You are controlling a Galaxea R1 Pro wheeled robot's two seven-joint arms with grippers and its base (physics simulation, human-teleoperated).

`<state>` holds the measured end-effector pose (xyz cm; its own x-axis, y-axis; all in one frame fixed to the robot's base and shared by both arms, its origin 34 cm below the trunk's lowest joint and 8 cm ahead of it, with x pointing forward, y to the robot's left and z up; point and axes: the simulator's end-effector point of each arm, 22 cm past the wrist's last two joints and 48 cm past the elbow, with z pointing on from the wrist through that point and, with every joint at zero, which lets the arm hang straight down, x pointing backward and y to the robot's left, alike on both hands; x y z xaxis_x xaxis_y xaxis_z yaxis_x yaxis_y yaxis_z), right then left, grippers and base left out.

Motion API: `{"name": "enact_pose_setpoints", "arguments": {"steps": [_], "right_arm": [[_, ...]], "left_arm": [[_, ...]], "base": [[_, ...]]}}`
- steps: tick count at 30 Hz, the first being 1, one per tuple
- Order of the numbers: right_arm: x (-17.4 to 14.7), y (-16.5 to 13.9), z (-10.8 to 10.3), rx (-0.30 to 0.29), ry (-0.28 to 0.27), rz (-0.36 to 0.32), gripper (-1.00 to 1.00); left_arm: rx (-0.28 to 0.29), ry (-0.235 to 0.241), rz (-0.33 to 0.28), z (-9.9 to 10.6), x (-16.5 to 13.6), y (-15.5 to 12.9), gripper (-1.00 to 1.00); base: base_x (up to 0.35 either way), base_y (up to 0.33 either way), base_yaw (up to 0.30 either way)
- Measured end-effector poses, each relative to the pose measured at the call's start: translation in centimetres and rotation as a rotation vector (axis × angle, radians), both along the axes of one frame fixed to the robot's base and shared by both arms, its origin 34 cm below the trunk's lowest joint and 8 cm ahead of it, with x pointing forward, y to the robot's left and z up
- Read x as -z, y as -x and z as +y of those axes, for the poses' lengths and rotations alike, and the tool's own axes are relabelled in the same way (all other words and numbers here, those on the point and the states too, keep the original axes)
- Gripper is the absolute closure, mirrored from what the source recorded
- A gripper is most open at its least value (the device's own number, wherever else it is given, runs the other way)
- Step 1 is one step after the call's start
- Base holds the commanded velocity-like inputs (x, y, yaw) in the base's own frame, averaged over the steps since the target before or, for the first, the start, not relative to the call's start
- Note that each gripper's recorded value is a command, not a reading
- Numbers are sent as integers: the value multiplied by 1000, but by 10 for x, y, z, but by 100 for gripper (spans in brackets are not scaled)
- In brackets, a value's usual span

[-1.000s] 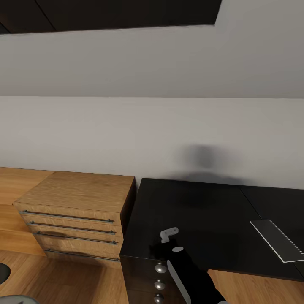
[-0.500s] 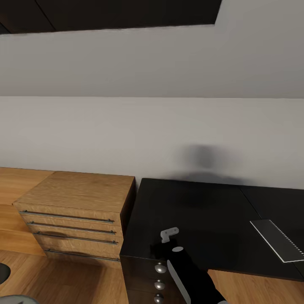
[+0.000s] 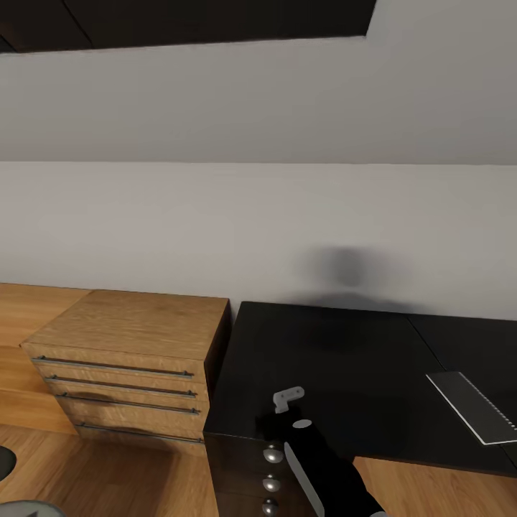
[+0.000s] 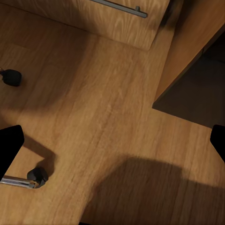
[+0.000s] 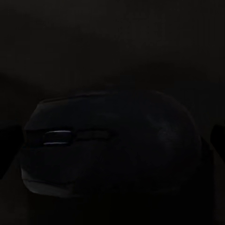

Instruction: In the bedroom, organize the workspace by keeping the computer under the desk, ensuring the monitor is on the desk, placing the keyboard on the desk next to the monitor, placing the mouse on the desk next to the keyboard, moving the folder from the swivel chair onto the desk next to the mouse, stacking the notebook on top of the folder with the pen on top of the notebook, and positioning the swivel chair next to the desk.

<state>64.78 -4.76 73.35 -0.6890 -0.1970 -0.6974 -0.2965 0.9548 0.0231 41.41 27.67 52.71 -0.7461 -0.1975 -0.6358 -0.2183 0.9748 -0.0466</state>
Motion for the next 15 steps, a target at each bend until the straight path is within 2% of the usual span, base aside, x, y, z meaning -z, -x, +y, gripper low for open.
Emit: {"name": "enact_pose_setpoints", "arguments": {"steps": [15], "right_arm": [[1, 1, 0, 0, 0, 2, -100]], "left_arm": [[1, 0, 0, 0, 0, 0, -100]], "base": [[0, 0, 0]]}}
